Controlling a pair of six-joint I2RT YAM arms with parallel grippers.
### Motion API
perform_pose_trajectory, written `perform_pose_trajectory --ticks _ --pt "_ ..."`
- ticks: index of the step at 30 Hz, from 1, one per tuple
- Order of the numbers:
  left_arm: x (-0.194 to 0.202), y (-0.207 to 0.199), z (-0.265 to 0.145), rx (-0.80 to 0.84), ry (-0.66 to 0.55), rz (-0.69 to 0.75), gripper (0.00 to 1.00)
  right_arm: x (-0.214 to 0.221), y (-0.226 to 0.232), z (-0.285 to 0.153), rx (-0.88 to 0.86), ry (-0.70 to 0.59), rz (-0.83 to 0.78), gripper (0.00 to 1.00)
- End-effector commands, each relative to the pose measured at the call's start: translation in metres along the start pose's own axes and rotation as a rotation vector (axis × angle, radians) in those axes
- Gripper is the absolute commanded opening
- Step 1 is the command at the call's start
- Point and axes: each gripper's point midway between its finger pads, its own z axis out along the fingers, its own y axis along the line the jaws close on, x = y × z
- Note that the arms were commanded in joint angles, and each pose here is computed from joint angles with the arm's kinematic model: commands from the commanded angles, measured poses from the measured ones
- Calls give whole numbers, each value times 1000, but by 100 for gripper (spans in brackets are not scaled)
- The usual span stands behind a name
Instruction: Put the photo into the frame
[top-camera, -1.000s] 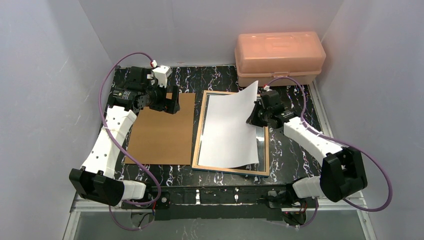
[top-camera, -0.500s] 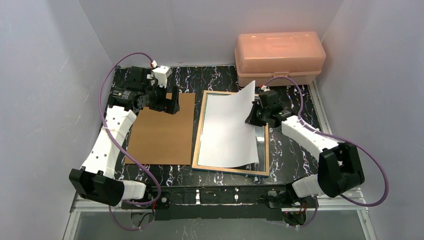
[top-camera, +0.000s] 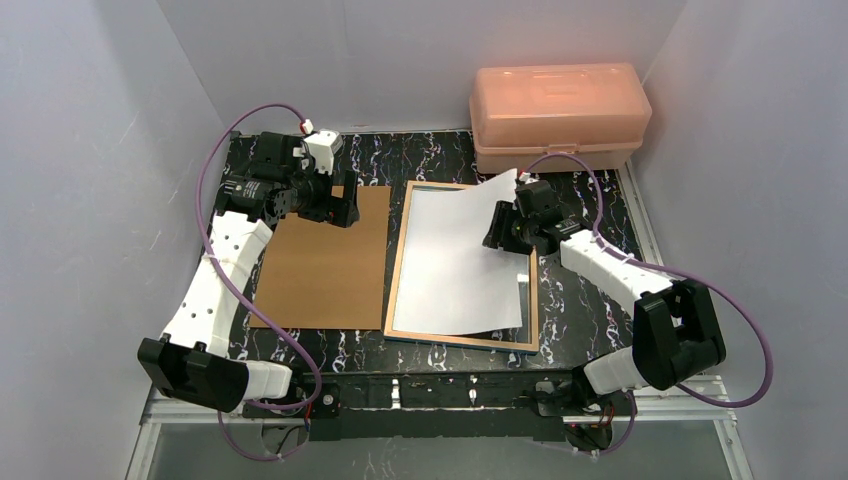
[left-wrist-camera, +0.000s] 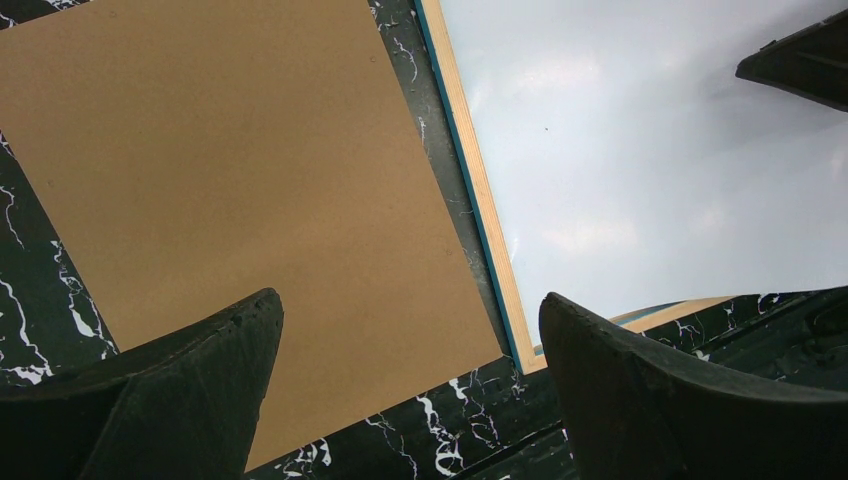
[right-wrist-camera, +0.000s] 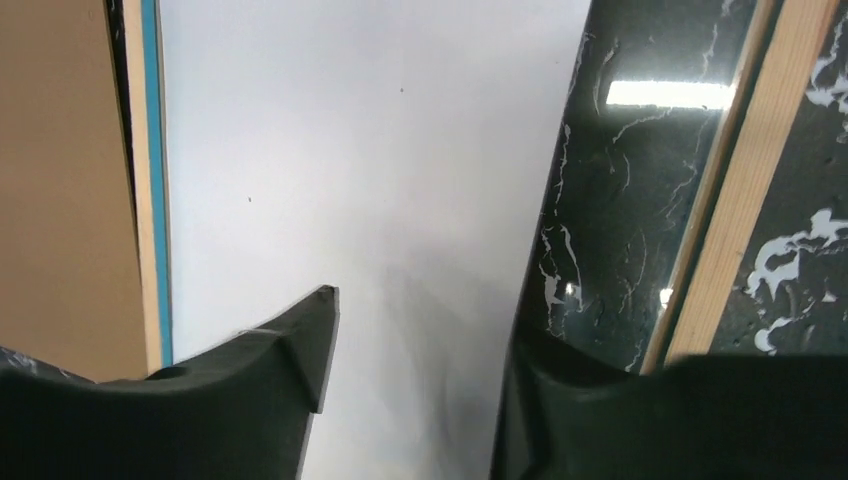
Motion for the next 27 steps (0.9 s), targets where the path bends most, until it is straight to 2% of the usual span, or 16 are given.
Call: perform_pose_trajectory --ticks 1,3,7,11,17,22,27 --pt "-7 -4 -14 10 -28 6 99 -5 -14 -4 68 -37 -35 71" --pt "-7 -4 -14 10 -26 6 98 -7 -23 -7 117 -41 -47 85" --pt "-5 -3 -14 8 -5 2 98 -12 -43 -15 239 -38 -91 98" --pt "-4 5 -10 8 14 -36 98 -22 -59 -28 336 -65 -94 99" --pt "-8 24 -6 -6 31 -80 98 -49 -53 -50 356 -168 -69 99" --pt "-15 56 -4 -41 37 -102 99 -57 -1 -51 191 -207 -49 99" --pt "-3 116 4 -91 100 -156 98 -47 105 -32 13 -191 -118 99"
